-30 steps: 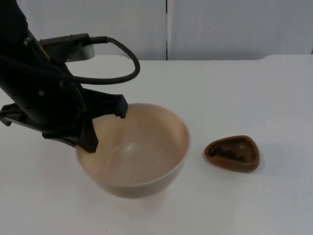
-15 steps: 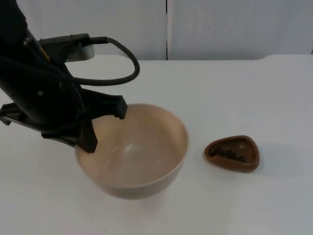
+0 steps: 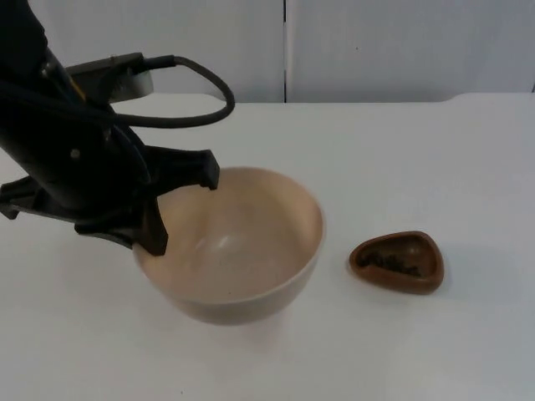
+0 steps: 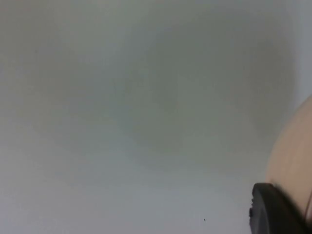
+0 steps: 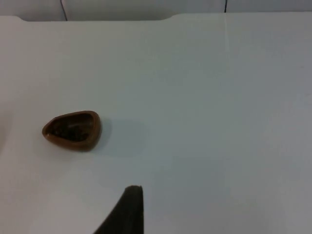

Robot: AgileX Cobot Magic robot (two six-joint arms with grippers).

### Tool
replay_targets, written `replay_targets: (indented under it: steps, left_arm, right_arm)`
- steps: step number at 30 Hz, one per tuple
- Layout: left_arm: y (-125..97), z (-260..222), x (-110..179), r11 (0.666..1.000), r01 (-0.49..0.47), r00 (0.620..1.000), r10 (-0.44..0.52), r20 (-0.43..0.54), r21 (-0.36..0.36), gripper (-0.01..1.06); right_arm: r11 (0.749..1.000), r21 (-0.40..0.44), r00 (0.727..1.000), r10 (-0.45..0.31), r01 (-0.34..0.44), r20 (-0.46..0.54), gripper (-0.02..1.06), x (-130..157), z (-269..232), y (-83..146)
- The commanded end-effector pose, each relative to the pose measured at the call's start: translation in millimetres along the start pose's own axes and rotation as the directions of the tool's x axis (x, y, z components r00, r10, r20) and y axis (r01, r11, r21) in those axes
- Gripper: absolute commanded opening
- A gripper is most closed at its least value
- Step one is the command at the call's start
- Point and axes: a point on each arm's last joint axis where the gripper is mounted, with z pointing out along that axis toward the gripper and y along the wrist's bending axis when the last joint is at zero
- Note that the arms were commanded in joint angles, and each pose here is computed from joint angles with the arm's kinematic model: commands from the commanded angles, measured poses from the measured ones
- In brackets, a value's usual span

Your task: Pick up the bowl with the left hand and pour the coffee beans from the cup into the bowl with the right hand.

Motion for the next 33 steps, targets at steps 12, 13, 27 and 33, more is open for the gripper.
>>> replay_targets:
  steps: [12,13,27,33]
  left_arm:
    - [-2.1,-1.9,0.5,1.0,0.004,1.0,-0.004,0.018,0.006,0.0]
    - [-2.1,-1.9,0.5,1.0,0.004,1.0,-0.004,0.018,0.006,0.0]
    - [-2.4,-1.9,0.1,1.0,0.007,1.0,-0.007,0.021,0.009,0.0]
    - [-2.4,-1.9,0.1,1.0,0.007,1.0,-0.007,0.021,0.009,0.0]
  right_arm:
    - [0.998,-0.036,0.985,-0.055,0.049,-0.164,1.05,-45.7,46.1,2.2]
    - [0.998,-0.038,0.986,-0.053,0.048,-0.16,1.05,-52.2,49.6,2.4]
    - [0.999,-0.042,0.964,-0.041,0.031,-0.264,1.05,-116.3,85.0,2.3]
    - [0.998,-0.048,0.944,-0.042,0.028,-0.327,1.05,-135.8,96.8,2.4]
